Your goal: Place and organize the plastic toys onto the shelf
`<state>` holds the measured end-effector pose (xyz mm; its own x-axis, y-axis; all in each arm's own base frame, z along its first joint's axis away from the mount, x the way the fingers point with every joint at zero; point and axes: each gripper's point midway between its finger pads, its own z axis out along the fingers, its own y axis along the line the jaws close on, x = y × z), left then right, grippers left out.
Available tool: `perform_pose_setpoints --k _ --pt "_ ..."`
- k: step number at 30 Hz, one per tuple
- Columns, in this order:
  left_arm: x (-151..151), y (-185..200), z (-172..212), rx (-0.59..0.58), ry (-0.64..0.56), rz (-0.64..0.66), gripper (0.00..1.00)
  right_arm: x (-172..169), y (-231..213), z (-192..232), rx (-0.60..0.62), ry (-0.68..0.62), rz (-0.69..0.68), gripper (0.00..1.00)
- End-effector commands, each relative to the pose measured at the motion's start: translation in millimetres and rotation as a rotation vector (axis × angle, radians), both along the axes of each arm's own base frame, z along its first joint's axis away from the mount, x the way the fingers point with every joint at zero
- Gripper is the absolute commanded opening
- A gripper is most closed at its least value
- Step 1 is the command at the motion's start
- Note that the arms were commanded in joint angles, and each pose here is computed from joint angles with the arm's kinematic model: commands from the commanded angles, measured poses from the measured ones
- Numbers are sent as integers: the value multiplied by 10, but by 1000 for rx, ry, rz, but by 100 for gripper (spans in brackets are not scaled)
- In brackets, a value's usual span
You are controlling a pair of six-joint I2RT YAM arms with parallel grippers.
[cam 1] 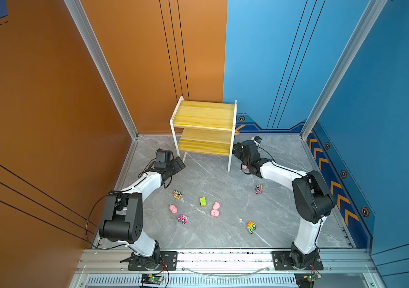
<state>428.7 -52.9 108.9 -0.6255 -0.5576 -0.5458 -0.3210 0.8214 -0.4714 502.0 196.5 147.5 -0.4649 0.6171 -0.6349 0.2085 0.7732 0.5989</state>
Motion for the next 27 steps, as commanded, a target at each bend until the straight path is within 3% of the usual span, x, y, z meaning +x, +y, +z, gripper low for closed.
perform_pose_setpoints --k 1,8,17,27 --pt "83 -144 176 -9 -93 -86 94 -114 -72 155 -4 -49 76 92" --pt "274 -264 207 -46 -149 -151 88 -558 -54 345 -81 -198 267 93" --pt "453 -436 347 -48 -232 -231 56 -799 410 454 -108 -389 512 88" --pt "419 -642 378 -22 -252 -290 44 -546 426 389 -175 -409 484 77"
